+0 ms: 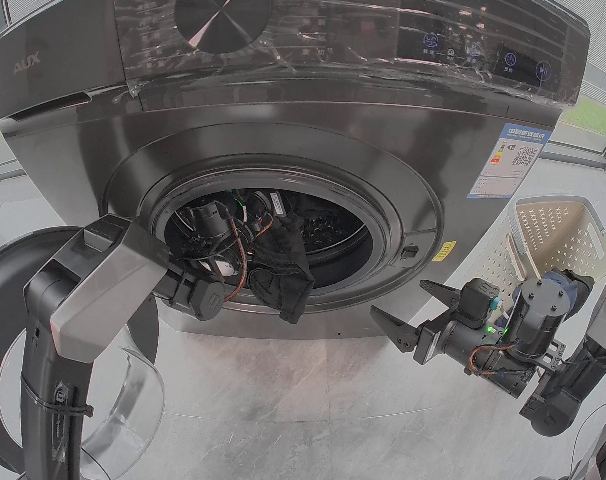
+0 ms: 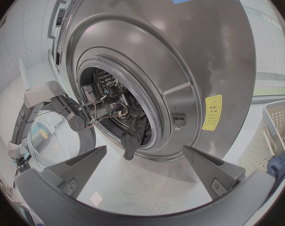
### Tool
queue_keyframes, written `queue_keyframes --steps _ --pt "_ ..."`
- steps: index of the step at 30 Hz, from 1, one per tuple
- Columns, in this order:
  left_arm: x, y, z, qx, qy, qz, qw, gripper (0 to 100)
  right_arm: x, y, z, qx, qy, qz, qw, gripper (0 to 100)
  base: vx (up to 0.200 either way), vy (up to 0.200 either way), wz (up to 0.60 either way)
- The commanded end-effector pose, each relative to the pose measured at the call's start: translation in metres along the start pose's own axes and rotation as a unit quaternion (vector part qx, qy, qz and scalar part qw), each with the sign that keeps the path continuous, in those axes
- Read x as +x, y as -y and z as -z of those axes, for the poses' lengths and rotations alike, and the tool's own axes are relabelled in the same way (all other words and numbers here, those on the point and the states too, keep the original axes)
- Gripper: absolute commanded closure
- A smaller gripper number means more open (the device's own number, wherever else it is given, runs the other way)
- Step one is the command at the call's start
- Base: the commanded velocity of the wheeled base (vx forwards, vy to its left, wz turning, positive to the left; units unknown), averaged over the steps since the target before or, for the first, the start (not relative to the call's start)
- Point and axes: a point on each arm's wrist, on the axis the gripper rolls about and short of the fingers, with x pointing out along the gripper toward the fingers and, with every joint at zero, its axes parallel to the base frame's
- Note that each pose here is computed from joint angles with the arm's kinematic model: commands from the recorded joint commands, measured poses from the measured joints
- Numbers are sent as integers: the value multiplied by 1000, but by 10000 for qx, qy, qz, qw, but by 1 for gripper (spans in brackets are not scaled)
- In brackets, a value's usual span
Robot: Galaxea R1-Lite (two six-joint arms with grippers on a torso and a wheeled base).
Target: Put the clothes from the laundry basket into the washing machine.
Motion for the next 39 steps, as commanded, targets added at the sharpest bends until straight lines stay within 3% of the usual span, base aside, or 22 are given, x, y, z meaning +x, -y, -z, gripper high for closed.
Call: queue_keyframes --steps 1,3,4,10,11,16,21,27,28,32,37,38,39 --pt "3 -3 7 9 -31 -55 10000 100 0 -1 1 3 -18 -20 10000 0 0 0 0" --pt "2 -3 8 5 -69 -58 10000 100 0 -1 1 4 -17 -13 10000 0 0 0 0" --pt "1 -3 9 8 -107 -62 9999 0 0 -1 1 4 -17 -13 10000 0 0 0 0" --pt "-15 1 14 -13 -689 8 9976 0 1 -1 2 3 -34 -27 10000 0 0 0 0" --pt "-24 0 21 16 -1087 19 9941 0 1 -1 2 3 -26 -27 10000 0 0 0 0" --pt "-37 5 39 37 -1732 160 9847 0 1 -1 1 3 -20 -36 10000 0 0 0 0" --pt "-41 12 51 53 -1996 237 9796 0 1 -1 1 4 -12 -36 10000 0 0 0 0" --pt "-49 10 62 152 -2336 215 9720 0 2 -1 0 -4 3 -38 10000 0 0 0 0" --pt "-49 10 63 153 -2350 214 9716 100 2 -1 0 4 11 -39 10000 0 0 0 0" --pt "-42 11 66 140 -2268 211 9736 100 2 -3 -1 4 32 -64 10000 0 0 0 0" --pt "-11 10 54 55 -1548 -22 9879 100 3 -3 -1 4 46 -73 10000 0 0 0 0" --pt "-11 10 54 55 -1548 -22 9879 100 3 -3 -1 4 46 -73 10000 0 0 0 0" --pt "2 9 46 -20 -1149 -217 9931 100 3 -3 -1 4 54 -66 10000 0 0 0 0"
